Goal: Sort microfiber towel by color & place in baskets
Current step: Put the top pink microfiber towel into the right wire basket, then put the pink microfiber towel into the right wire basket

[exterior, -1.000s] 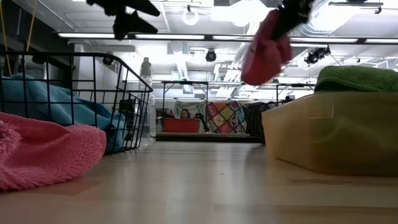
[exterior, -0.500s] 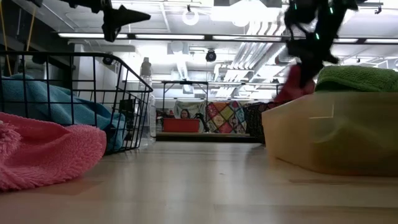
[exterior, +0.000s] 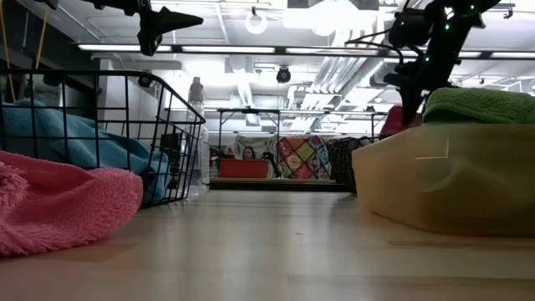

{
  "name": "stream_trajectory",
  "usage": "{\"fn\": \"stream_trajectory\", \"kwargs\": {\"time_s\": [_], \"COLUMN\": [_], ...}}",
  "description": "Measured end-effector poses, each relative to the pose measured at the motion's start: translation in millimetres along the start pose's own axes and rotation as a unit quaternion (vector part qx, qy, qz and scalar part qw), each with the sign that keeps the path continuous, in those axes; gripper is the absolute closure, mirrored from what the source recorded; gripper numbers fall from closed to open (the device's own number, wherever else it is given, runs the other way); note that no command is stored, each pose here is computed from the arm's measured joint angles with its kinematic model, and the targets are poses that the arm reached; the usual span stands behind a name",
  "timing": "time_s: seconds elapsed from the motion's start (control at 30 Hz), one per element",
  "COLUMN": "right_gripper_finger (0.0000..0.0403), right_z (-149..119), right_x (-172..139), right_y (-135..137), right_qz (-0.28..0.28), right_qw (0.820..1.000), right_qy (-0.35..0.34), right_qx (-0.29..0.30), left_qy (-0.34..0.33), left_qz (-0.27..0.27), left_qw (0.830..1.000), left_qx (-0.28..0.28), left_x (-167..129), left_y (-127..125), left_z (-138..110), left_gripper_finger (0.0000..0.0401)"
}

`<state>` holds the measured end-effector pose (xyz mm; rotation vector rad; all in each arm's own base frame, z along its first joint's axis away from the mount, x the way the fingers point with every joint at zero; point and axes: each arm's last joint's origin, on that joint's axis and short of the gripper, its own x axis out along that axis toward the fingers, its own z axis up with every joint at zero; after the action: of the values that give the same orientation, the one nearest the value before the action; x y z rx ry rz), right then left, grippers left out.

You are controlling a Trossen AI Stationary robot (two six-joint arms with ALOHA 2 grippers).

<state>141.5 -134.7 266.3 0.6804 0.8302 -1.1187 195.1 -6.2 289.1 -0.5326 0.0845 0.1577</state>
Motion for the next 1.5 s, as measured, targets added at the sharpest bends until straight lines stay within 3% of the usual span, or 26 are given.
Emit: {"fn": "stream_trajectory", "kwargs": {"time_s": [0.13,0.27,0.47,0.63,0.73,0.87,0.97,1.13,1.27,1.5], "right_gripper_finger": [0.0143,0.0085,0.0067,0.0067,0.0066,0.0066,0.0066,0.0066,0.0066,0.0066], "right_z": [6.8,13.2,18.8,8.6,1.3,-5.9,-9.3,-12.5,-13.7,-13.2], "right_x": [-16.6,-36.5,-60.0,-68.5,-72.2,-76.2,-78.1,-79.1,-78.8,-78.4], "right_y": [-4.2,-5.3,5.0,23.8,33.3,41.6,45.1,46.3,44.9,44.3], "right_qz": [-0.011,0.001,0.108,0.173,0.176,0.175,0.17,0.165,0.157,0.147], "right_qw": [1.0,0.999,0.993,0.983,0.983,0.983,0.983,0.984,0.984,0.985], "right_qy": [0.018,0.038,0.036,0.055,0.055,0.049,0.043,0.045,0.051,0.039], "right_qx": [0.002,0.004,0.023,0.004,-0.015,-0.039,-0.045,-0.058,-0.061,-0.082], "left_qy": [-0.006,-0.014,-0.014,0.106,0.214,0.353,0.416,0.496,0.528,0.547], "left_qz": [-0.004,-0.009,-0.029,-0.068,-0.078,-0.072,-0.073,-0.072,-0.045,0.003], "left_qw": [1.0,1.0,0.999,0.991,0.97,0.918,0.881,0.831,0.818,0.811], "left_qx": [-0.001,0.003,0.004,0.035,0.082,0.164,0.211,0.24,0.223,0.208], "left_x": [-2.6,-5.5,-6.3,1.2,4.6,4.3,2.3,-2.4,-0.7,8.3], "left_y": [-0.6,-1.5,-7.3,-37.2,-64.3,-98.4,-118.7,-137.3,-141.0,-136.2], "left_z": [2.0,4.4,9.4,4.5,-8.4,-41.2,-74.7,-135.7,-166.4,-193.2], "left_gripper_finger": [0.0185,0.0185,0.0185,0.0185,0.0185,0.0185,0.0185,0.0185,0.018,0.0161]}}
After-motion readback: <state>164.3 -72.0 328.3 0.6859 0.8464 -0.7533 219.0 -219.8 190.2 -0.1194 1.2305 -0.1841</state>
